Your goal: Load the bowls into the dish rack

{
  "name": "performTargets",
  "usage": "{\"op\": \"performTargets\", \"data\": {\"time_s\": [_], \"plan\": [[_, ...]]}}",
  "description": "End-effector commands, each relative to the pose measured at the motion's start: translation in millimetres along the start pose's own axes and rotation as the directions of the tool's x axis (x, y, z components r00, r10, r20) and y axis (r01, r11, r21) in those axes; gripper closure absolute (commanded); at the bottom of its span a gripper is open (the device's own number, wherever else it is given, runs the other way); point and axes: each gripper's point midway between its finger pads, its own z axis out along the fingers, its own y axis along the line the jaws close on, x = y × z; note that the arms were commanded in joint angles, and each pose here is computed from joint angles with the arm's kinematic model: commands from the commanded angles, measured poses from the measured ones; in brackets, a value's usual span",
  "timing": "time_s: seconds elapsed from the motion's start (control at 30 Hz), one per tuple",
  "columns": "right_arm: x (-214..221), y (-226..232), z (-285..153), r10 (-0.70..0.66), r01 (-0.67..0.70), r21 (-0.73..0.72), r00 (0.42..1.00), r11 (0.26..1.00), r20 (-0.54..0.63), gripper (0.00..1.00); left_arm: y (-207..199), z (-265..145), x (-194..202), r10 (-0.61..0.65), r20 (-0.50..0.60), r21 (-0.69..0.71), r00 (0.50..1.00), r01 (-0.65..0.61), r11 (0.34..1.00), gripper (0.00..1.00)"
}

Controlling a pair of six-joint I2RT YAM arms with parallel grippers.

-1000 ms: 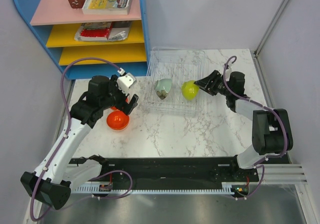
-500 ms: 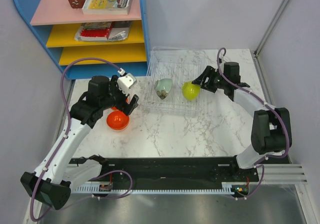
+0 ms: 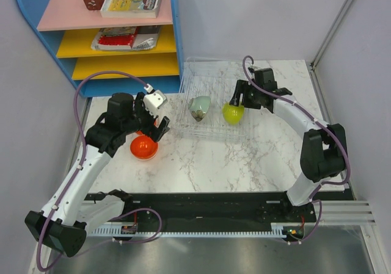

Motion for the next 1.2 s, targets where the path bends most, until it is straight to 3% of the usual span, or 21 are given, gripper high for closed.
{"op": "performTargets", "data": {"time_s": [0.0,0.37,0.6,0.83,1.17], "plan": [[-10,-16,-1,-0.105,0.102,0.162,0.994,0.981,0.006,0.22,-3,-4,-4,0.011,0.026,0.016,1.0,-0.012,1.0,0.0],[-42,4,-10,-0.207,0.185,0.241,0.976,0.953,0.072,0.2,-5,-1,-2,0.006,0.017,0.026,1.0,-0.006,1.0,0.0],[-47,36,-23,-0.254,0.245,0.101,0.963,0.964,0.089,0.21,9,23,5,0.045,-0.022,0.008,0.999,-0.045,0.999,0.0],[-18,35,-40,-0.492,0.493,0.054,0.87,0.868,-0.036,0.25,36,73,-2,0.052,-0.064,-0.015,0.997,-0.053,0.998,0.0],[17,29,-82,-0.602,0.602,0.005,0.798,0.798,-0.031,0.26,55,117,22,0.039,-0.151,-0.056,0.988,-0.048,0.997,0.0]]}}
